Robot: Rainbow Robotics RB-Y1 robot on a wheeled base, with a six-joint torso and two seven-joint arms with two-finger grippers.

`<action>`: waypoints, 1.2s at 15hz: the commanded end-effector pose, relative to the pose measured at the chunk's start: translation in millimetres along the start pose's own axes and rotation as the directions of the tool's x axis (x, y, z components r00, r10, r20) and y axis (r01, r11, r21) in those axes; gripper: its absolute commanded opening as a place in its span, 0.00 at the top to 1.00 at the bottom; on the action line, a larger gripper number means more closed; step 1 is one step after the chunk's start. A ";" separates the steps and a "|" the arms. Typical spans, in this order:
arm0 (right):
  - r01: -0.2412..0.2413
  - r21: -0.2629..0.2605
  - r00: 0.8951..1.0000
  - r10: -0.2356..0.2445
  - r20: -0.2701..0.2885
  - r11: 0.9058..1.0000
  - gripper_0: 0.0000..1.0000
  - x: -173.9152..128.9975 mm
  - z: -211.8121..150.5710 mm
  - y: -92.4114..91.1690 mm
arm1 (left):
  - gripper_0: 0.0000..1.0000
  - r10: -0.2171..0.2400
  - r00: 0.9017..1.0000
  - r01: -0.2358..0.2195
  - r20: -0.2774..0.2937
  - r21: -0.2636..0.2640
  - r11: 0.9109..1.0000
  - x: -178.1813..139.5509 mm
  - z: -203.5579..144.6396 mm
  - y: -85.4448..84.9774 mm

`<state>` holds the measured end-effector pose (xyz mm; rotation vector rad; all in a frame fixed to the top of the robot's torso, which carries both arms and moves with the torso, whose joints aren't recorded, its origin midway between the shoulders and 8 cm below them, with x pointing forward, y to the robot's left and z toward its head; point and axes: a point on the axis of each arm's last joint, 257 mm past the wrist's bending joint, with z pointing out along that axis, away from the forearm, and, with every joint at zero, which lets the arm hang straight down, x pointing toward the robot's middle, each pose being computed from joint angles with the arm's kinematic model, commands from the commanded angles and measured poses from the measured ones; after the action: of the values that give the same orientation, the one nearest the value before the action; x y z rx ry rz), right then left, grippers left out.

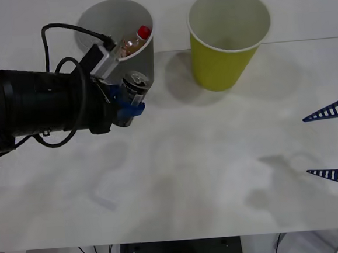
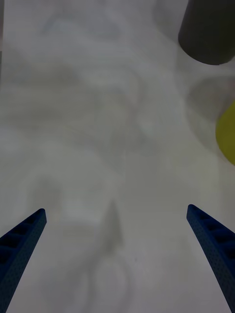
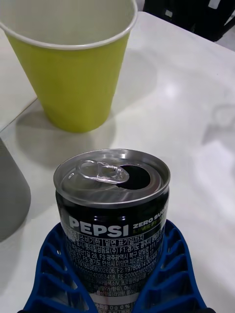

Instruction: Put the can into the green bin and the plastic bottle into the gray bin

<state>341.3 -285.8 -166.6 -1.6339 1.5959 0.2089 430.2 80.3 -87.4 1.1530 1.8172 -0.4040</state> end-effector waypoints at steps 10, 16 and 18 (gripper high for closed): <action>0.000 0.000 1.000 0.000 0.000 1.000 0.00 0.0 0.0 0.0 | 1.00 0.007 1.000 -0.006 -0.020 0.020 1.000 -113.6 63.4 11.8; 0.000 0.000 1.000 0.000 0.000 1.000 0.00 0.0 0.0 0.0 | 1.00 -0.033 0.996 0.036 -0.082 0.027 0.999 -174.3 90.7 28.1; 0.000 0.000 1.000 0.000 0.000 1.000 0.00 0.0 0.0 0.0 | 1.00 -0.079 0.993 0.081 -0.085 0.023 0.996 -201.4 105.1 41.0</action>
<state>341.3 -285.8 -166.5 -1.6341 1.5956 0.2090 540.2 -71.8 25.8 1.1518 1.9320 -0.4209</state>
